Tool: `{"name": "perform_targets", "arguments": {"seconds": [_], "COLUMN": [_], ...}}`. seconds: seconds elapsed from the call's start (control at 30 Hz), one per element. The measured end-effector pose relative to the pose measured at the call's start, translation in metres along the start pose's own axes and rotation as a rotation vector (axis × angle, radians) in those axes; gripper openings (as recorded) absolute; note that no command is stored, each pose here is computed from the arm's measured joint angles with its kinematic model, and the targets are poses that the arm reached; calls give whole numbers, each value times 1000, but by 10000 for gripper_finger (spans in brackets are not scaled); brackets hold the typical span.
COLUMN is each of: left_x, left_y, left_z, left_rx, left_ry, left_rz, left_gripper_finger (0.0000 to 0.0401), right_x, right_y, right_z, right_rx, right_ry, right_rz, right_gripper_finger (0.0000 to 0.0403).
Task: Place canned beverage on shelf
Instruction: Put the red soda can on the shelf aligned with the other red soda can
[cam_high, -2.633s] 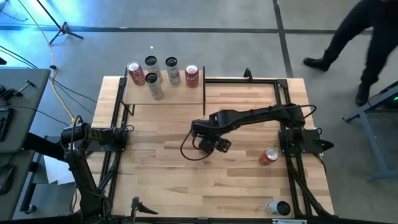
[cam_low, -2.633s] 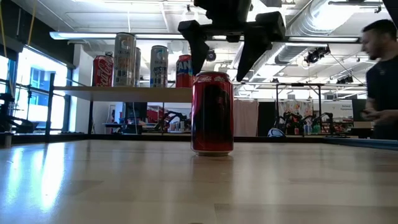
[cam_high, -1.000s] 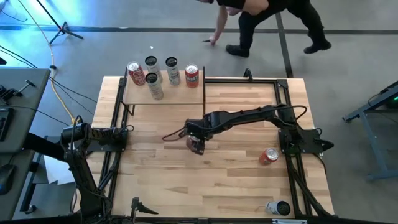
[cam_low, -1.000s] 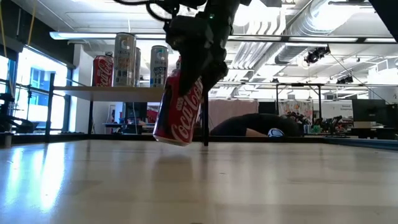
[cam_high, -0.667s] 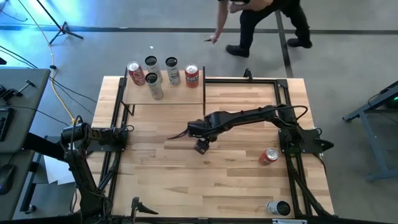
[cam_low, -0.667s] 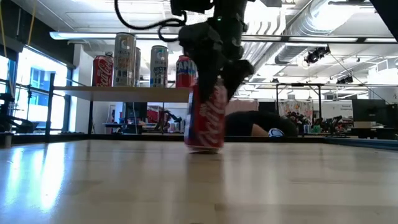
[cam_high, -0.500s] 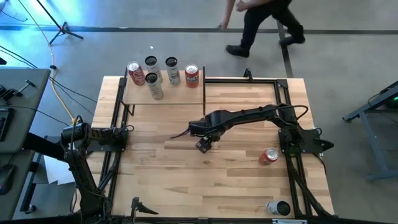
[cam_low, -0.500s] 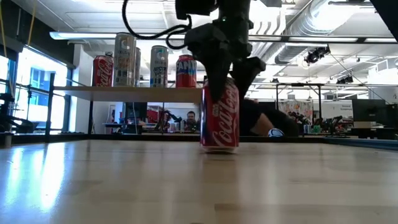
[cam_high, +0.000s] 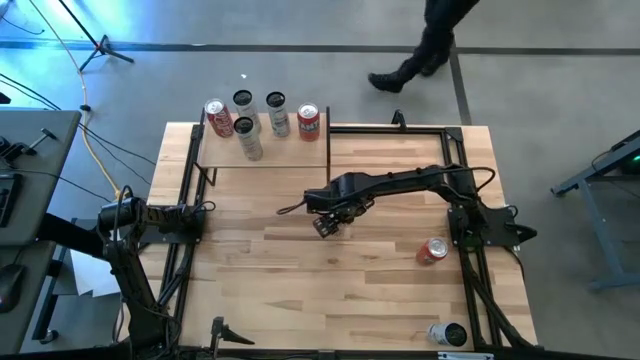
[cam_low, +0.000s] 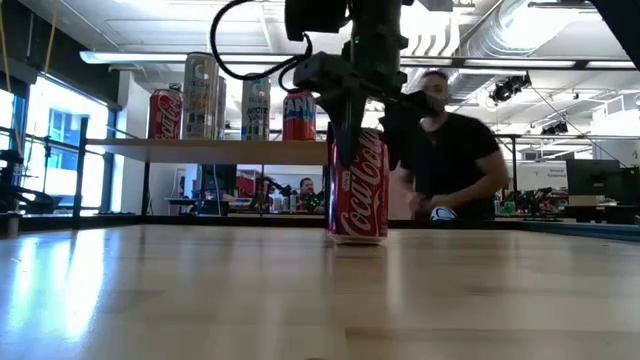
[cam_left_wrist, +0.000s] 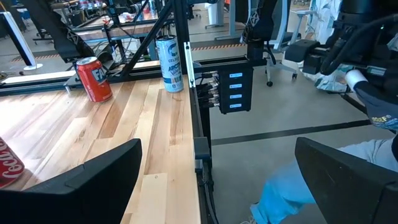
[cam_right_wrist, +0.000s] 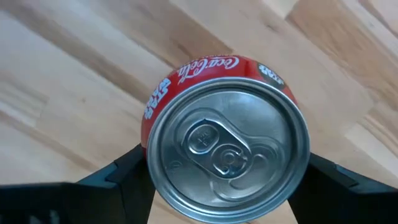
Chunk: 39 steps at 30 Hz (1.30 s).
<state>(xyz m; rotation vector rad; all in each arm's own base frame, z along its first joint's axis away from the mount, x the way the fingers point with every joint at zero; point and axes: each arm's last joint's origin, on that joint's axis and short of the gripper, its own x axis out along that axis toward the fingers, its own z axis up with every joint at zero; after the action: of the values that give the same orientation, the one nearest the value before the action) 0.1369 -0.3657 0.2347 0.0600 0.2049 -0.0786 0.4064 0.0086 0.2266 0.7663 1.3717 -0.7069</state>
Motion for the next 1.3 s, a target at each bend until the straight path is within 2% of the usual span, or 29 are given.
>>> {"name": "perform_targets", "arguments": {"seconds": [0.27, 0.63, 0.8, 0.97, 1.3], "left_x": [0, 0, 0, 0, 0], "left_y": [0, 0, 0, 0, 0], "left_z": [0, 0, 0, 0, 0], "left_rx": [0, 0, 0, 0, 0], "left_ry": [0, 0, 0, 0, 0], "left_rz": [0, 0, 0, 0, 0], "left_gripper_finger": [399, 399, 399, 399, 399], "right_x": [0, 3, 3, 3, 3], "right_y": [0, -1, 0, 4, 15], "right_z": [-2, -5, -8, -11, -7], "right_rx": [13, 8, -47, -85, -93], "right_ry": [27, 81, 97, 50, -18], "right_rz": [0, -7, 3, -20, 82], "right_gripper_finger": [276, 300, 301, 302, 303]}}
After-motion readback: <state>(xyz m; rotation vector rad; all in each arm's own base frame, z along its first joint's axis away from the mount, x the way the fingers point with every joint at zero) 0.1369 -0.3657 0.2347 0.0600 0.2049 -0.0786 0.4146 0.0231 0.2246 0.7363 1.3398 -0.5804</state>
